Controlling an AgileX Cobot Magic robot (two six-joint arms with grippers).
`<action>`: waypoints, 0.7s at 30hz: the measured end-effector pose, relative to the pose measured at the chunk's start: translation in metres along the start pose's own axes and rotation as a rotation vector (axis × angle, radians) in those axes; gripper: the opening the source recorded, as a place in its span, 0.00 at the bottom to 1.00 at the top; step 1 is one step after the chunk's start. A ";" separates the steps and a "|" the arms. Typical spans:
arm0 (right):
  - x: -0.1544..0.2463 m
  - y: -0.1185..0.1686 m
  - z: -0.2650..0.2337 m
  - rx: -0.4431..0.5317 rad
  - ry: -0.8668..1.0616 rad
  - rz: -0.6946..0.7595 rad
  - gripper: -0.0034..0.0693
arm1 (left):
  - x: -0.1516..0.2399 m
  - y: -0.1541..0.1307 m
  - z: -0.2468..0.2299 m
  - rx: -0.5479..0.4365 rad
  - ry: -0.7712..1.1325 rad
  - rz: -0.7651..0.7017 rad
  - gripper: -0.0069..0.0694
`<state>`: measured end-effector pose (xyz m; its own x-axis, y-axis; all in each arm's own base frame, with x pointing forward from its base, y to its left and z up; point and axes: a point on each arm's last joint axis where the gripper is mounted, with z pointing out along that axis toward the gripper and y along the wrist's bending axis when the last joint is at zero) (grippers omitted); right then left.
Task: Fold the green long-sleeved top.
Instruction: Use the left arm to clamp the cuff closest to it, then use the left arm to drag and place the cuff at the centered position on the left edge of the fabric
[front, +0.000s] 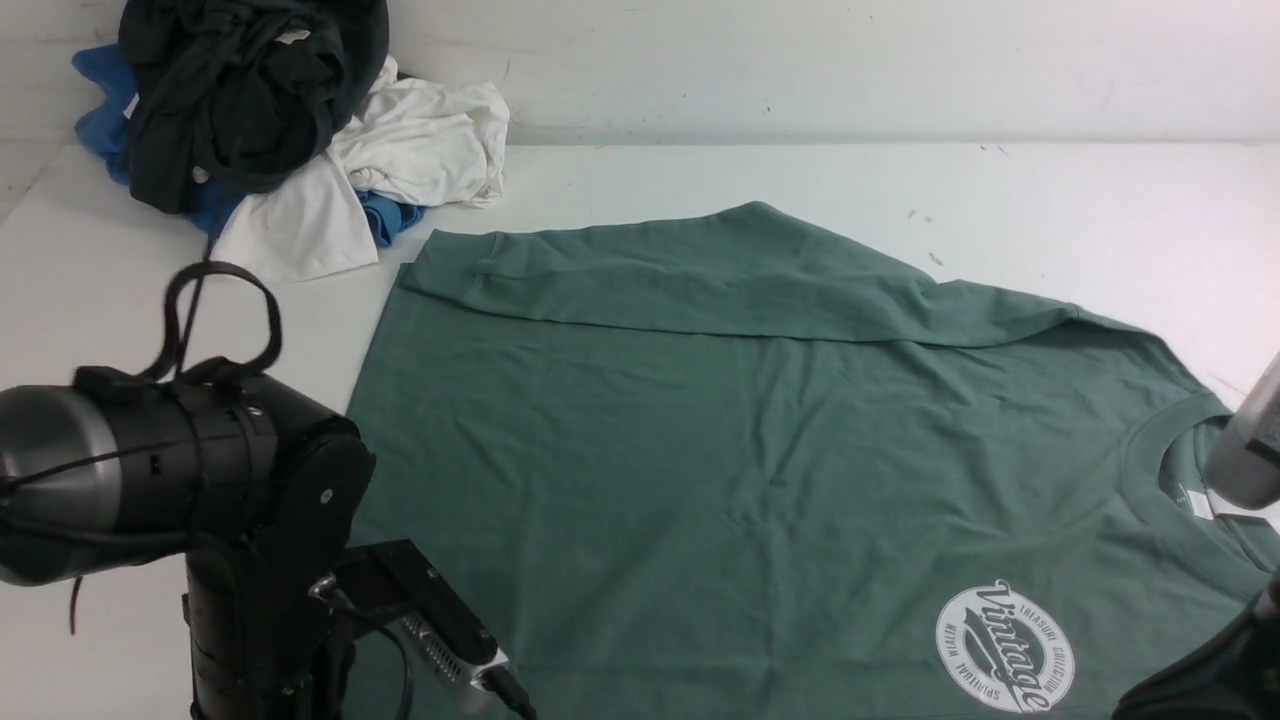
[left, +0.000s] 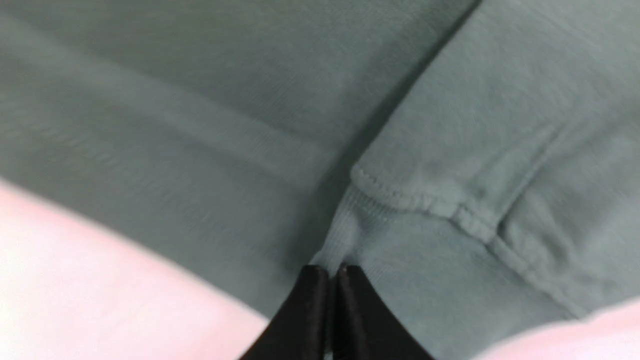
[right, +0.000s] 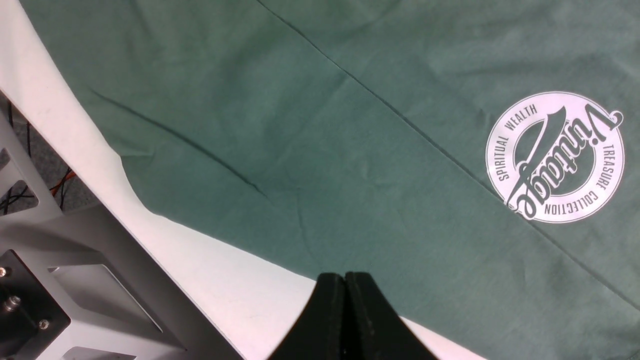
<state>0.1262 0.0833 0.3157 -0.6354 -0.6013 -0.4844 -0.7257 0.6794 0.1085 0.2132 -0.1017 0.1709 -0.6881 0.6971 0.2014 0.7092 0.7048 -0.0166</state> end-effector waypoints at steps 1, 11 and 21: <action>0.000 0.000 0.000 0.001 0.001 -0.001 0.03 | 0.003 -0.001 -0.006 -0.008 -0.029 -0.002 0.08; 0.000 -0.012 0.006 0.093 0.061 0.073 0.03 | 0.013 -0.001 -0.064 -0.067 -0.183 -0.016 0.08; -0.012 -0.041 0.036 0.244 0.147 0.184 0.03 | -0.002 0.017 -0.153 -0.231 -0.409 -0.022 0.09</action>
<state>0.1734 0.0776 0.2855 -0.7939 -0.5014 -0.3439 -0.5221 0.8521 -0.0368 0.2505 -0.1115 0.3197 -0.6741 0.7098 -0.2044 0.6778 0.7044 0.2107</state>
